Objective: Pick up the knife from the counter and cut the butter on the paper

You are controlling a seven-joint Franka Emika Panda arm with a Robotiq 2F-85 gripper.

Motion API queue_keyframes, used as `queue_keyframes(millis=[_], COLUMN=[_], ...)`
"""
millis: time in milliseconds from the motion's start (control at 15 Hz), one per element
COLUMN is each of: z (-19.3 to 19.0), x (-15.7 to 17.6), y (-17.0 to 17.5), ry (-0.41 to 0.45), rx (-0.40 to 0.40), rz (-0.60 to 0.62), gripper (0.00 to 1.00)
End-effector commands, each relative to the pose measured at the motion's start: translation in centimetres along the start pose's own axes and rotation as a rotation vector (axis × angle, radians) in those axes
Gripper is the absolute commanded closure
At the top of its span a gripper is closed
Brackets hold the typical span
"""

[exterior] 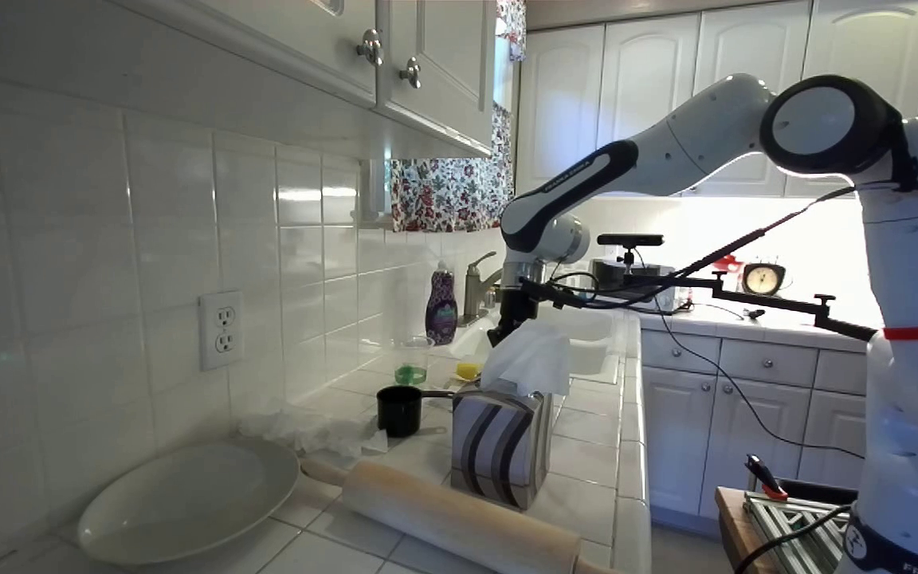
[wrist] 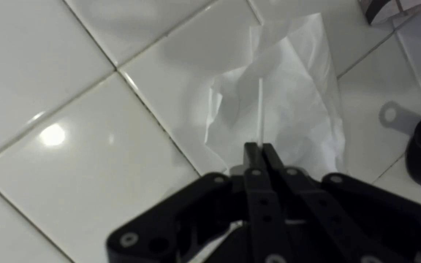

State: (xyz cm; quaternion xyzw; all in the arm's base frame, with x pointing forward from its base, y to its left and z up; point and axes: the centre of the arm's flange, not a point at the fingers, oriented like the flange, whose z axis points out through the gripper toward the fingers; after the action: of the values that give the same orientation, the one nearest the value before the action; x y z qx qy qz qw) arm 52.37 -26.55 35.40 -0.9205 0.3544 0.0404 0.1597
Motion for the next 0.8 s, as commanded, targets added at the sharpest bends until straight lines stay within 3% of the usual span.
queue_keyframes(millis=[0,733], z=[0.4,1.6], x=[-3.6,-5.4], y=[-0.3,-1.9], ry=[0.019,-0.001], rx=[-0.005,-0.043], rz=[0.008,-0.049], gripper=[0.99,0.99])
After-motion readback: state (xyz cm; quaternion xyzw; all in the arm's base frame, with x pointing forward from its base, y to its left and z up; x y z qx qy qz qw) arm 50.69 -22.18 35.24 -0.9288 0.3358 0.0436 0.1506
